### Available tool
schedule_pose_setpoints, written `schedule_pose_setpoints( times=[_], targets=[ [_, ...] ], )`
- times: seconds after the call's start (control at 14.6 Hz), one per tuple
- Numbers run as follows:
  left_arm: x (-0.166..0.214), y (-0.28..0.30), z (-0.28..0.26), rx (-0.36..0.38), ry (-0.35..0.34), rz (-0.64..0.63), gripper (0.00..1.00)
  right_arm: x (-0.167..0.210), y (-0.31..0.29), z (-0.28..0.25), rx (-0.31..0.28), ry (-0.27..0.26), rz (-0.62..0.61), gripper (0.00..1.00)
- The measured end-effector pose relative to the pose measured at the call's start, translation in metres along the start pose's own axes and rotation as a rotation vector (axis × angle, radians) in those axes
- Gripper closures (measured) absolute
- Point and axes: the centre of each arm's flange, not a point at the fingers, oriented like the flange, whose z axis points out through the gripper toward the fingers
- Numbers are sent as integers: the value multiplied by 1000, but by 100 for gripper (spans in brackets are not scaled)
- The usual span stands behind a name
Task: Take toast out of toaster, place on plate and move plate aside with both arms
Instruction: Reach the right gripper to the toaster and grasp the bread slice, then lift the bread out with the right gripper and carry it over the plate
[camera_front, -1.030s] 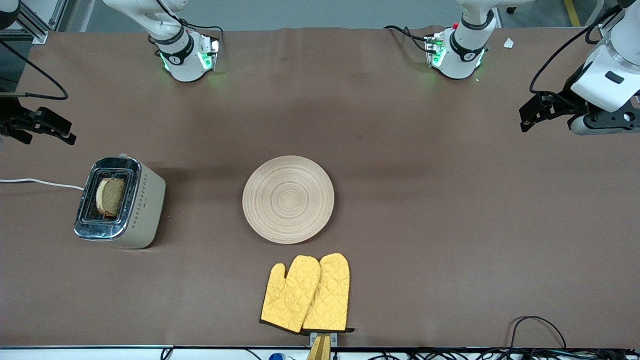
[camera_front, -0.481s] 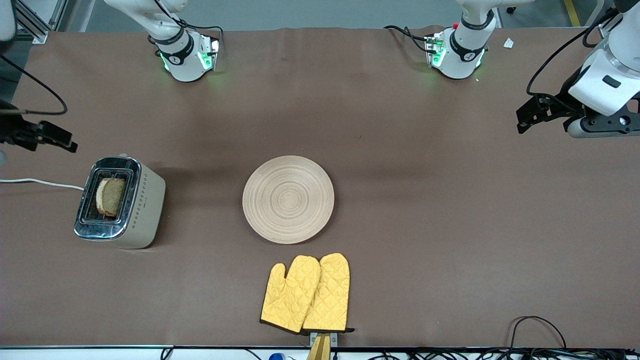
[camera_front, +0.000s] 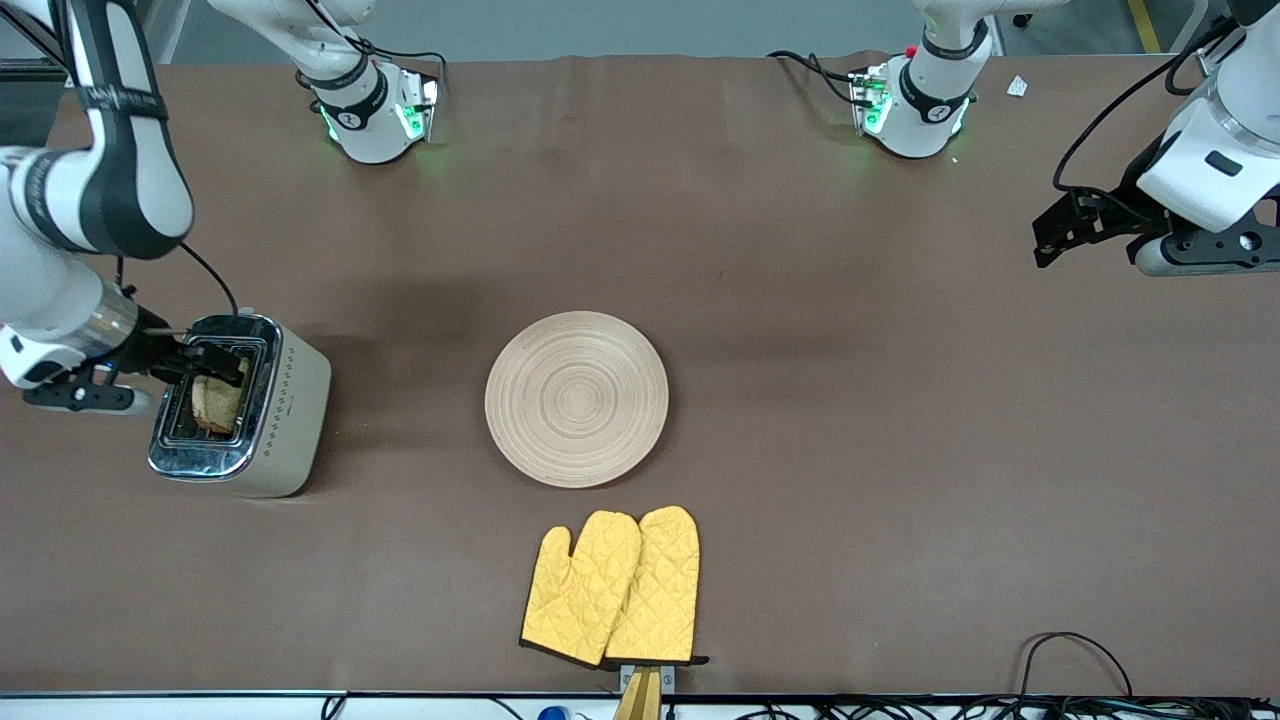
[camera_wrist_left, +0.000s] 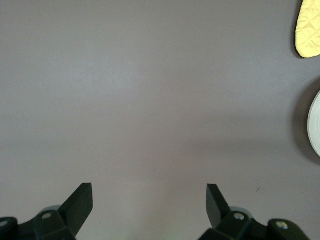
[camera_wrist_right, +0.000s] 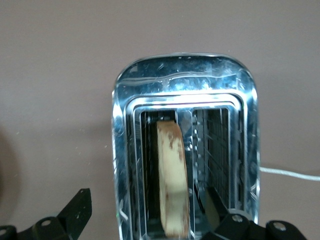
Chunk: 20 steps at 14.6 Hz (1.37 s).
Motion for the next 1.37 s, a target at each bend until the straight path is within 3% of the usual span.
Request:
schedule_pose_setpoints(
  times=[0.14, 0.34, 0.82, 1.03, 1.37],
  targets=[
    [0, 0, 0, 0, 0, 0, 0, 5, 0, 18, 0, 2, -3, 0],
    [0, 0, 0, 0, 0, 0, 0, 8, 1, 21, -1, 6, -9, 10],
    [0, 0, 0, 0, 0, 0, 0, 16, 13, 5, -4, 32, -16, 83],
    [0, 0, 0, 0, 0, 0, 0, 25, 10, -24, 1, -9, -25, 89],
    [0, 0, 0, 0, 0, 0, 0, 33, -20, -134, 15, -73, -66, 89]
  ],
)
